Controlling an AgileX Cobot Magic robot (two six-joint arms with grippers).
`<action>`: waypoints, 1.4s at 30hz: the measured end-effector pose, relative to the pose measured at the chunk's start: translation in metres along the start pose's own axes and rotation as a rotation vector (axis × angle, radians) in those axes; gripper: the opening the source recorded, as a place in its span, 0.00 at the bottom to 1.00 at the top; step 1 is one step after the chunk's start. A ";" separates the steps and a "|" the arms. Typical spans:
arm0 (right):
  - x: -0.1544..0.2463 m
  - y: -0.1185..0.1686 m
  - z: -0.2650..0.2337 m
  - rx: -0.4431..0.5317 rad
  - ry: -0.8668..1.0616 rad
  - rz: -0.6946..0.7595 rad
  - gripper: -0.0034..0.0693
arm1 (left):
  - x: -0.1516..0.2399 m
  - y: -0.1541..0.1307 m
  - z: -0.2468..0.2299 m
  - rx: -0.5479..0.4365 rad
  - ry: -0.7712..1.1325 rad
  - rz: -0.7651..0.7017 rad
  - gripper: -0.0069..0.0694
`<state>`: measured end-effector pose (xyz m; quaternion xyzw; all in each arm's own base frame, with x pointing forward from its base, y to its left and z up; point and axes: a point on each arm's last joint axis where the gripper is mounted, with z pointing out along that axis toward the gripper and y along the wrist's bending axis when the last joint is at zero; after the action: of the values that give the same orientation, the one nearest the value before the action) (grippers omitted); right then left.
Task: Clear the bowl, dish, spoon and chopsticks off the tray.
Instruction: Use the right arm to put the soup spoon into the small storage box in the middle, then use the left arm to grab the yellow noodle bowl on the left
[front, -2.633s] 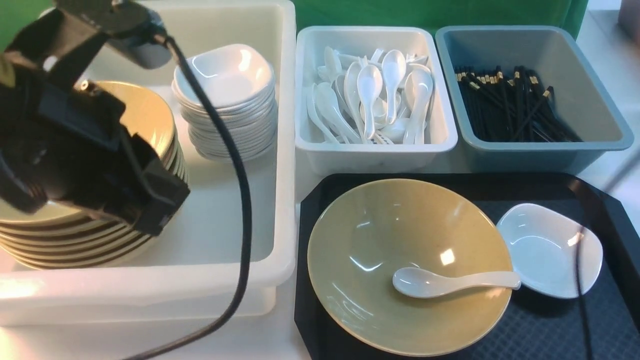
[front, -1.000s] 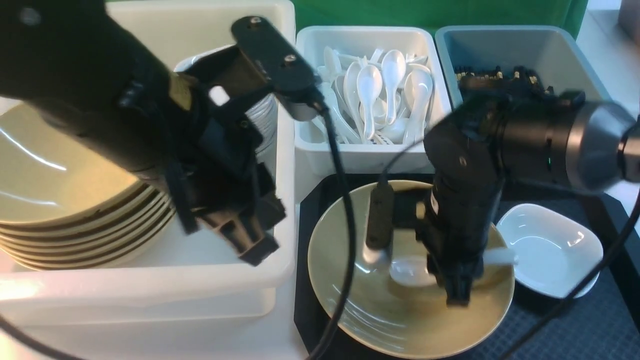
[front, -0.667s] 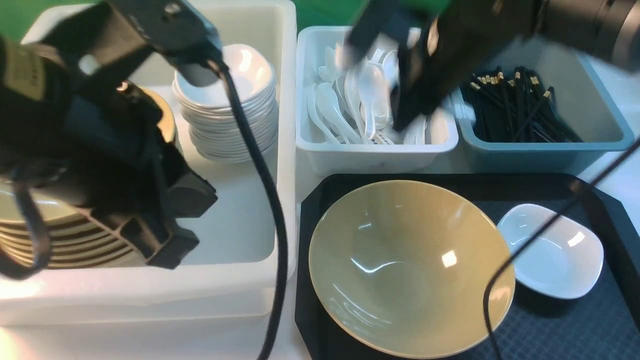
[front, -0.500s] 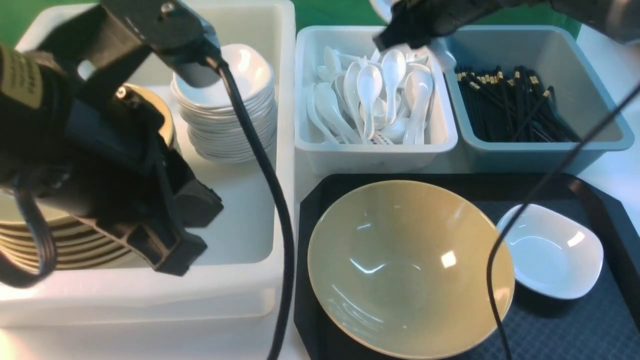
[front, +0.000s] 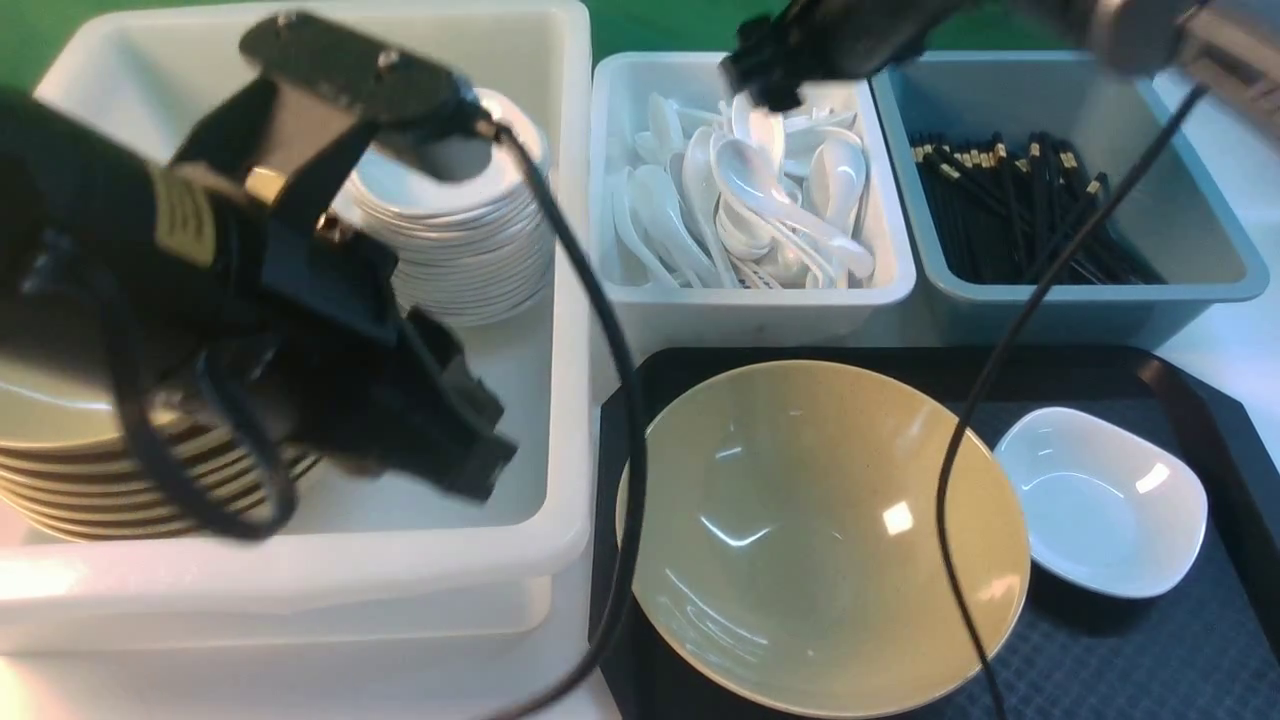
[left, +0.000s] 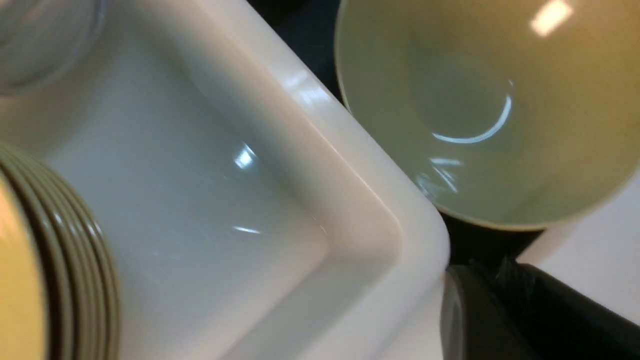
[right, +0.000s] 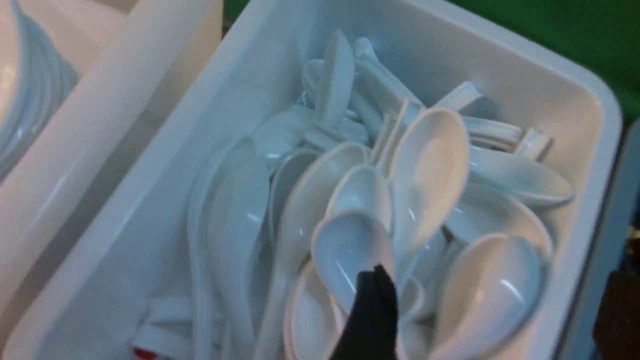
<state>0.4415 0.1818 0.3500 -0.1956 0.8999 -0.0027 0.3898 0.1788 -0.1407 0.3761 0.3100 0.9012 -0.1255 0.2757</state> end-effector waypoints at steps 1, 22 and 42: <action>-0.002 -0.003 -0.017 0.005 0.021 -0.038 0.84 | -0.006 0.001 0.002 -0.005 -0.001 0.003 0.20; 0.160 -0.014 -0.218 -0.108 0.232 -0.109 0.50 | -0.113 -0.003 0.176 0.046 0.283 0.288 0.67; 0.204 -0.016 -0.252 -0.103 0.121 -0.111 0.38 | -0.103 -0.010 0.251 0.032 0.400 0.282 0.24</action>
<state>0.1437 0.0578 0.3854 -0.2643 0.9085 0.0100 0.3236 0.3455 -0.2993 0.2308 0.4557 0.8835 -0.0362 0.1018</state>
